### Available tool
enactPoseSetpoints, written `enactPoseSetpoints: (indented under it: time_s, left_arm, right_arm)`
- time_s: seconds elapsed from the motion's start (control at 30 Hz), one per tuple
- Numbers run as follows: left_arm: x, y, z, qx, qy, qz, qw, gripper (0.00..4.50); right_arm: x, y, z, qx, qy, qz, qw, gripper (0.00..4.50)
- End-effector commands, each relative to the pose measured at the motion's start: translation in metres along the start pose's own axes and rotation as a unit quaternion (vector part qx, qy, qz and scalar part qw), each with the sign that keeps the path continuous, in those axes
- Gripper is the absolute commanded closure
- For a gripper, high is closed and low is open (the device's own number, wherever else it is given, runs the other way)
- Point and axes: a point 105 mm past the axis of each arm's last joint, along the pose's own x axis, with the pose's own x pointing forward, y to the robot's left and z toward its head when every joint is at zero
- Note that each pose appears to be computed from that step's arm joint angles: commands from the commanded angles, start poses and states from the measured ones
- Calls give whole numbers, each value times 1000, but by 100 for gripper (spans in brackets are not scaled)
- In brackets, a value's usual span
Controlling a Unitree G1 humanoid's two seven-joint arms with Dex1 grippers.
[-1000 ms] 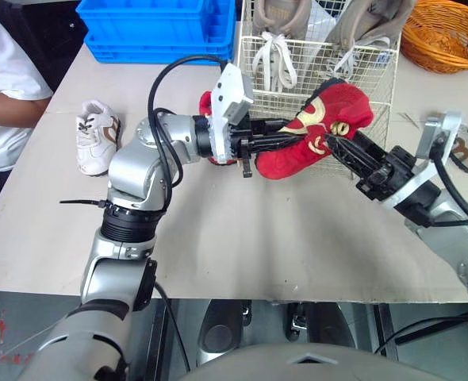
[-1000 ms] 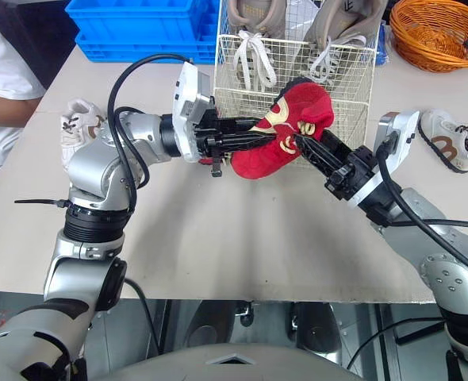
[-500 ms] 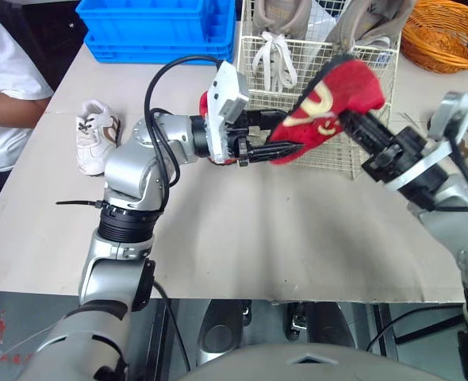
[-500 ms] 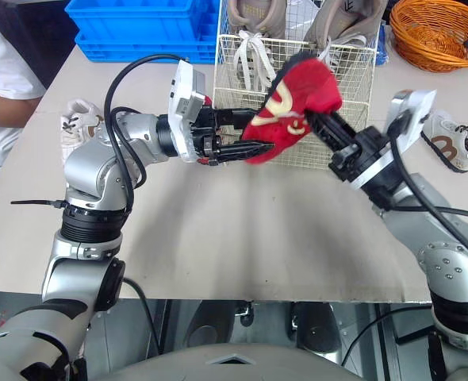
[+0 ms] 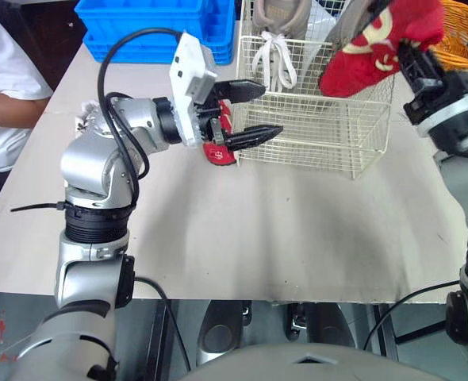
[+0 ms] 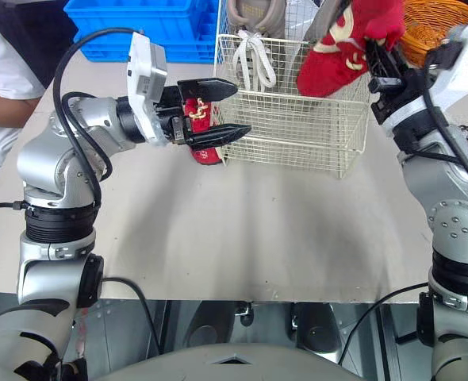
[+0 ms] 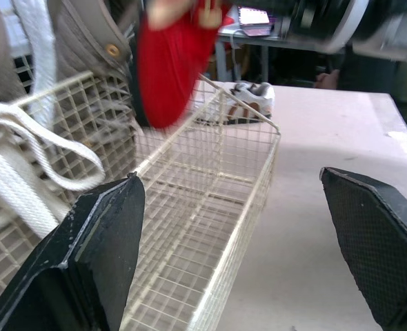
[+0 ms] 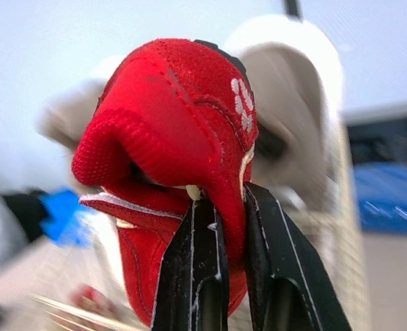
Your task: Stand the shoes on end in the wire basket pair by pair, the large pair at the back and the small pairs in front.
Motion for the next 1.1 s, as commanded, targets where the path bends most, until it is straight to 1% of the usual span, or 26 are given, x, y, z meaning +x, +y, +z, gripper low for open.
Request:
enactPoseSetpoints:
  time_s: [0.03,0.1,0.23,0.3,0.37,0.4,0.47,0.5,0.53,0.57,0.6,0.8,0.93,1.07,1.1]
  left_arm:
    - [-4,-2,23,34,-24,6,999,11]
    - [-5,-3,22,35,-23,7,999,11]
    - [-6,-3,21,35,-21,10,999,11]
    - [-6,-3,21,35,-20,12,999,0]
    - [-7,-2,20,35,-19,12,999,0]
    - [-7,-2,20,35,-18,12,999,0]
    - [-7,-2,20,35,-18,11,999,0]
    - [-6,-2,19,35,-17,11,999,0]
    - [-6,-1,19,35,-17,11,999,0]
    - [-6,-1,19,35,-16,10,999,0]
    - [-6,0,18,36,-16,10,999,0]
    - [-15,12,12,38,-5,41,998,0]
    - [-28,23,-1,36,18,71,997,0]
    - [-38,31,-6,32,26,91,995,0]
    - [-41,34,-8,30,28,99,994,0]
  right_arm:
    - [6,0,6,-24,-5,-16,1000,450]
    - [8,-6,-1,-29,14,-35,999,450]
    - [8,-7,-5,-25,27,-33,999,450]
    - [8,-6,-6,-25,29,-31,999,378]
    - [8,-6,-7,-23,30,-32,999,306]
    - [8,-6,-7,-24,30,-32,999,251]
    - [7,-6,-5,-30,26,-34,999,172]
    - [7,-5,-4,-31,22,-32,999,126]
    - [6,-5,-3,-32,20,-32,999,60]
    - [5,-4,-2,-35,16,-32,999,21]
    - [4,-4,0,-39,13,-32,999,9]
    - [-7,-6,4,-64,10,-27,998,9]
    - [-20,-23,7,-86,16,-54,995,9]
    - [-30,-32,9,-99,22,-63,993,9]
    - [-32,-30,9,-100,27,-53,993,9]
